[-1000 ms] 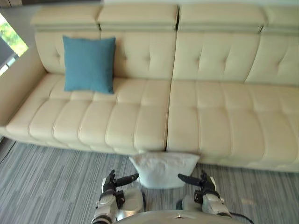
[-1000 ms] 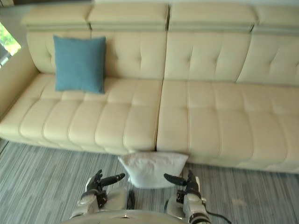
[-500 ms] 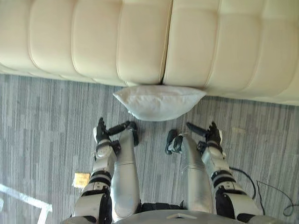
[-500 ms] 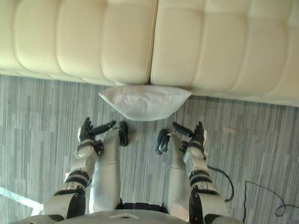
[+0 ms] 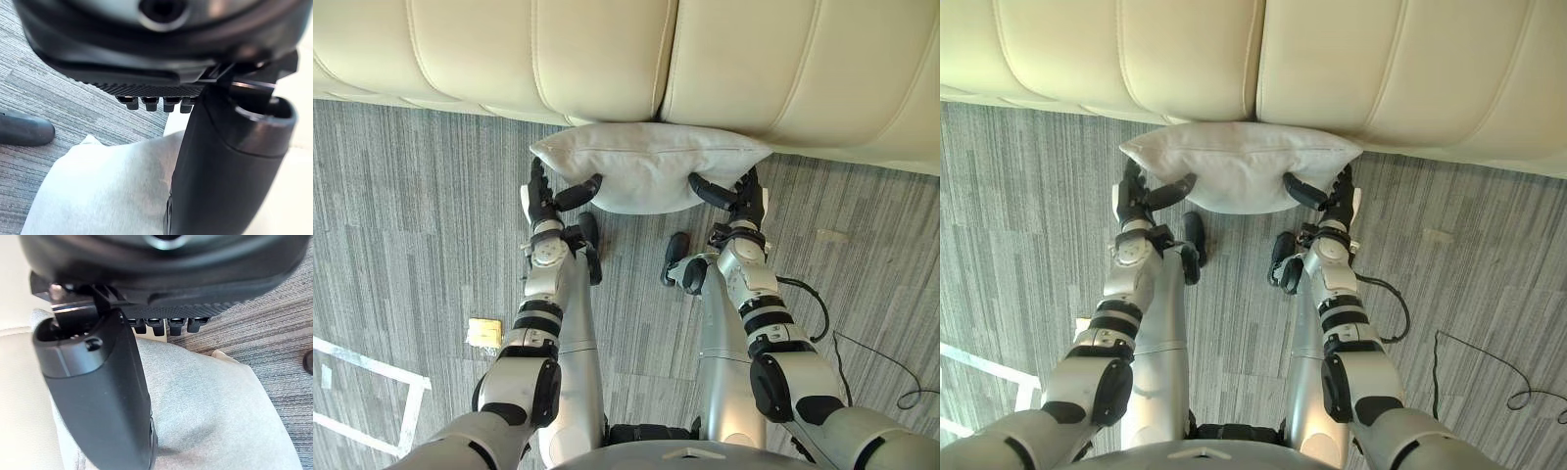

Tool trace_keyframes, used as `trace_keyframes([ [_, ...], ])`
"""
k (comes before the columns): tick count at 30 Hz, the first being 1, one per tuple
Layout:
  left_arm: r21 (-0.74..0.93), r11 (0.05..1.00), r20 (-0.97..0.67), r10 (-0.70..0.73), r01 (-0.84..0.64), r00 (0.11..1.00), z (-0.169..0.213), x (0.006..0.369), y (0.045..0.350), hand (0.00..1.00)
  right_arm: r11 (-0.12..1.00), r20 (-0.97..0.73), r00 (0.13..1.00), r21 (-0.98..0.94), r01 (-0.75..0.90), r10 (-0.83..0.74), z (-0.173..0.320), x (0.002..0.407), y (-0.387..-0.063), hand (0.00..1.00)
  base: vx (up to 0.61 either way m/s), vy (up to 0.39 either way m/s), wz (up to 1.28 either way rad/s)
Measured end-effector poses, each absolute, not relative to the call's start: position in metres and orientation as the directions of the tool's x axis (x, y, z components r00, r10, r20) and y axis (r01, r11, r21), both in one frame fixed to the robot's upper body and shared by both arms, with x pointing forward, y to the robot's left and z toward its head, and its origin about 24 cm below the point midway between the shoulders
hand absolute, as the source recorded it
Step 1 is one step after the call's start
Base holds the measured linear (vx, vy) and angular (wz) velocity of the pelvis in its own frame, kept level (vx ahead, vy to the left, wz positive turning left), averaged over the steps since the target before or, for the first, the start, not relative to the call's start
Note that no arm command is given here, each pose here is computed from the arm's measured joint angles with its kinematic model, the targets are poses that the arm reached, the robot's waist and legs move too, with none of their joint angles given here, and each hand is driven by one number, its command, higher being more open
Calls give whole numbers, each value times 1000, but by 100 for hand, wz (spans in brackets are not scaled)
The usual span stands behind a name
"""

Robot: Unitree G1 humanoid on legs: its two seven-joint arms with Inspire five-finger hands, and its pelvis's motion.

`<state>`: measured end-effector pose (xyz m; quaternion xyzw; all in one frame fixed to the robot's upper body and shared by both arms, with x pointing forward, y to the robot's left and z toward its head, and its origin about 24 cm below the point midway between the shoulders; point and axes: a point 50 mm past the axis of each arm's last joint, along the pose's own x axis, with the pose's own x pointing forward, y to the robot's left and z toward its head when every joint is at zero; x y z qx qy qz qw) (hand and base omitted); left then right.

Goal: Pick up cushions and gather them together orderly.

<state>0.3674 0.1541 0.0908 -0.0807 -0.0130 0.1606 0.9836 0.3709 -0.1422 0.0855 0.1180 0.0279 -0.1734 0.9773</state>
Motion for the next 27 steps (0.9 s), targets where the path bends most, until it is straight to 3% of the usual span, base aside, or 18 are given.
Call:
trace_keyframes([
  [12, -210, 926, 36, 329, -314, 944, 97, 360, 148, 0, 943, -34, 961, 187, 276, -275, 88, 361, -125, 0, -22, 1, 7],
  [27, -186, 975, 21, 129, -123, 991, 47, 276, 122, 0, 920, 25, 927, 133, 368, -374, 44, 255, -168, 0, 66, 37, -4],
])
